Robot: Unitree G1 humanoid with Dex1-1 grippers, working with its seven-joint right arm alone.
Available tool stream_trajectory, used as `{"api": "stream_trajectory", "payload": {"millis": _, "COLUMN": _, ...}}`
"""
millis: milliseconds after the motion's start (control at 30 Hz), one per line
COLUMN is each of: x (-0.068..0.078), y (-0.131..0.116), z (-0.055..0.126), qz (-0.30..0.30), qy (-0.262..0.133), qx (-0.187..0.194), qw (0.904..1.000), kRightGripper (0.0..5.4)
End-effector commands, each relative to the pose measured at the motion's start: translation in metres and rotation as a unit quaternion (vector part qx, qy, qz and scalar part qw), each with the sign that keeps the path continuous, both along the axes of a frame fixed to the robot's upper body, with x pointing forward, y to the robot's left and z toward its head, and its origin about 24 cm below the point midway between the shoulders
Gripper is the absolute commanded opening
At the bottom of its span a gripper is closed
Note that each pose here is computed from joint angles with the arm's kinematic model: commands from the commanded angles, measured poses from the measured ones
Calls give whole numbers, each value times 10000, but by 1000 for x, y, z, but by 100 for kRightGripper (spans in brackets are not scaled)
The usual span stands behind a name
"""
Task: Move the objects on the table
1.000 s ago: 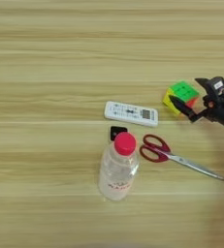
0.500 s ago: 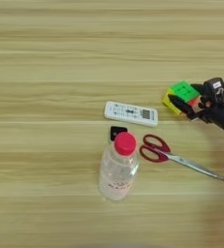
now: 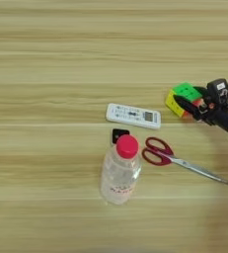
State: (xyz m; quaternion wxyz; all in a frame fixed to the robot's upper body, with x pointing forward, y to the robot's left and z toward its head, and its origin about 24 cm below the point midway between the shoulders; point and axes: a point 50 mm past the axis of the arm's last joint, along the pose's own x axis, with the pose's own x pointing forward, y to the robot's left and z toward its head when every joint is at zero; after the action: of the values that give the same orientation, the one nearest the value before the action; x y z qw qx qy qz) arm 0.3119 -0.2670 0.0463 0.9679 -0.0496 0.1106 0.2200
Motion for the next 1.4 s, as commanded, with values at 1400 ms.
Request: {"api": "stream_trajectory", "payload": {"millis": 1400, "x": -108, "y": 38, "z": 53, "qz": 4869, "qy": 254, "qx": -475, "qw": 8718, "kRightGripper": 334}}
